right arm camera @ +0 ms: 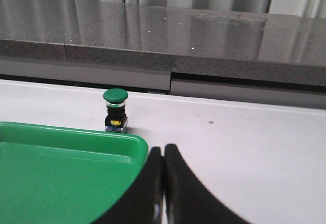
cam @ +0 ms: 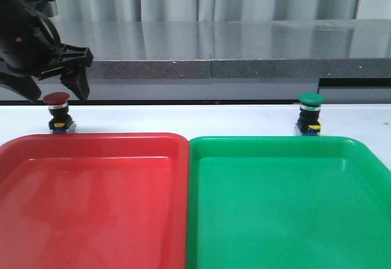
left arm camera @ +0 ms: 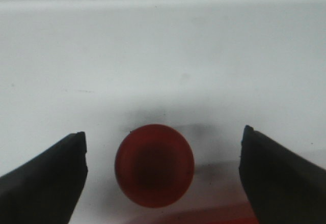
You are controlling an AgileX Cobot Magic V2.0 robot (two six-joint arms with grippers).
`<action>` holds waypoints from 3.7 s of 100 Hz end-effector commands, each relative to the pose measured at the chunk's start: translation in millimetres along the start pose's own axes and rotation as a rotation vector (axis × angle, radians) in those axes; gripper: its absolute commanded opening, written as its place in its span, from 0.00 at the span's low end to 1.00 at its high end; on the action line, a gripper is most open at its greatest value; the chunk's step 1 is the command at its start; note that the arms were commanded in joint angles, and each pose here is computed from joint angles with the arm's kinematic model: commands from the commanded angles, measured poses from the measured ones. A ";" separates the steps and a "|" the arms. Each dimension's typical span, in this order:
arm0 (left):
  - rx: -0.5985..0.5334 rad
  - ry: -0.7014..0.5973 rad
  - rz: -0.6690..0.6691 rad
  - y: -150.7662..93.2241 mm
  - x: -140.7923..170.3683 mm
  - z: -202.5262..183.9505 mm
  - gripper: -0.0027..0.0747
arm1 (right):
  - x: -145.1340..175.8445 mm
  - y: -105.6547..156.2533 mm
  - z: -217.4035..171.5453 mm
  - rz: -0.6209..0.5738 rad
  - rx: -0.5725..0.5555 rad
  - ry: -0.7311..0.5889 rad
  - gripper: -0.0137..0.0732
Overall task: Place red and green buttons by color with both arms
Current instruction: 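Move the left gripper down over the red push-button, then close the left gripper on the red button and lift it, then carry the red button toward the robot and lower it into the red tray, then open the left gripper and raise it away from the red button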
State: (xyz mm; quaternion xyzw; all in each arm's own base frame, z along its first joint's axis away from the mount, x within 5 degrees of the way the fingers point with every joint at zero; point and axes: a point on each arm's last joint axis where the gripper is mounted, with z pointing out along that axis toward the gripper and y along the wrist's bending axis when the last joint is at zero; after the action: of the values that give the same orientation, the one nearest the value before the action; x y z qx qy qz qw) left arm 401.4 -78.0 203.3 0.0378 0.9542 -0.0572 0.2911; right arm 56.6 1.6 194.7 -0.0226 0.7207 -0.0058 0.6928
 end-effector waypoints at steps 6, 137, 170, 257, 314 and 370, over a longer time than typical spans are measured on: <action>0.017 -0.125 0.003 -5.8 -19.3 -16.6 0.77 | -12.2 -1.3 -2.6 -0.014 0.016 -0.104 0.08; 0.162 -0.180 -0.110 -33.0 6.4 -116.0 0.25 | -12.2 -1.3 -2.6 -0.014 0.016 -0.104 0.08; 0.203 -0.105 -0.124 -56.5 50.9 -103.1 0.25 | -12.2 -1.3 -2.6 -0.014 0.016 -0.104 0.08; 0.198 -0.009 -0.127 -68.3 83.3 -63.5 0.25 | -12.2 -1.3 -2.6 -0.014 0.016 -0.104 0.08; 0.203 0.001 -0.122 -71.7 85.2 -62.2 0.69 | -12.2 -1.3 -2.6 -0.014 0.016 -0.104 0.08; 0.235 -0.179 -0.097 -70.0 68.2 -94.6 0.69 | -12.2 -1.3 -2.6 -0.014 0.016 -0.104 0.08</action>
State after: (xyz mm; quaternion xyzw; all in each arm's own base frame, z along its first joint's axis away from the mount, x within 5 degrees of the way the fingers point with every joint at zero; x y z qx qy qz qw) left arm 284.4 -131.9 215.4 0.0191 0.9432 -0.1629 0.2889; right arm 56.6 1.6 194.7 -0.0226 0.7207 -0.0058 0.6928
